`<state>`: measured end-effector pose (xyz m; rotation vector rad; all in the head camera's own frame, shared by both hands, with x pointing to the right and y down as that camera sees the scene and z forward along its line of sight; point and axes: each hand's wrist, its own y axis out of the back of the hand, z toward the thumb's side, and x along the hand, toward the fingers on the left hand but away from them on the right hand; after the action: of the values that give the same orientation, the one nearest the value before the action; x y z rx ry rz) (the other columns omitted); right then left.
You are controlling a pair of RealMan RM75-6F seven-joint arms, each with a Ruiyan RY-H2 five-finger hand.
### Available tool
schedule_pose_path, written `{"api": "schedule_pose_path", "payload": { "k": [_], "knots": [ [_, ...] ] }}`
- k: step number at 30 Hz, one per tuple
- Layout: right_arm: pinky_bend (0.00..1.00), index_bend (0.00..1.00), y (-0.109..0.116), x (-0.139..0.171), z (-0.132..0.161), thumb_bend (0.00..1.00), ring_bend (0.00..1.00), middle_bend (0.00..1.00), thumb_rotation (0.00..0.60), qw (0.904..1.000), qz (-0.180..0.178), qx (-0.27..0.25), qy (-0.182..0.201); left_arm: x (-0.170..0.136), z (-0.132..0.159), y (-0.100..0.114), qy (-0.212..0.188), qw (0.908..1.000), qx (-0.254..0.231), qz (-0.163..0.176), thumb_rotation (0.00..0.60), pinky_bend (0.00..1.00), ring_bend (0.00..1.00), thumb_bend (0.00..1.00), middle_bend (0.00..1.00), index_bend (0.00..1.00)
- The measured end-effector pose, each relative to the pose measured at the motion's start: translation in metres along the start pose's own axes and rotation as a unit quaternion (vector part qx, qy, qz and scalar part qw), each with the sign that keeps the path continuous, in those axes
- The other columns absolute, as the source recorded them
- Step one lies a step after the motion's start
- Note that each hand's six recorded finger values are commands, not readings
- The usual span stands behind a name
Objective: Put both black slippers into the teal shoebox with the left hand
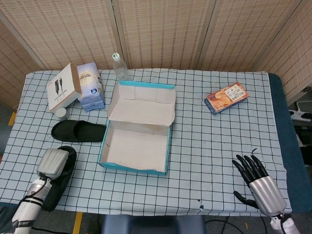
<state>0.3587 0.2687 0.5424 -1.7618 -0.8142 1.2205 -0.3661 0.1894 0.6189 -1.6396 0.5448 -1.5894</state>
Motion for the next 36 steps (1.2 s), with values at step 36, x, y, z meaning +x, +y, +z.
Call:
{"api": "schedule_pose_path", "payload": {
  "k": [36],
  "knots": [
    [0.00, 0.00, -0.012, -0.010, -0.006, 0.15, 0.00, 0.00, 0.524, 0.9994, 0.026, 0.005, -0.024, 0.053, 0.185, 0.107, -0.312, 0.8860, 0.271, 0.210, 0.600, 0.68, 0.72, 0.74, 0.85, 0.65]
  ]
}}
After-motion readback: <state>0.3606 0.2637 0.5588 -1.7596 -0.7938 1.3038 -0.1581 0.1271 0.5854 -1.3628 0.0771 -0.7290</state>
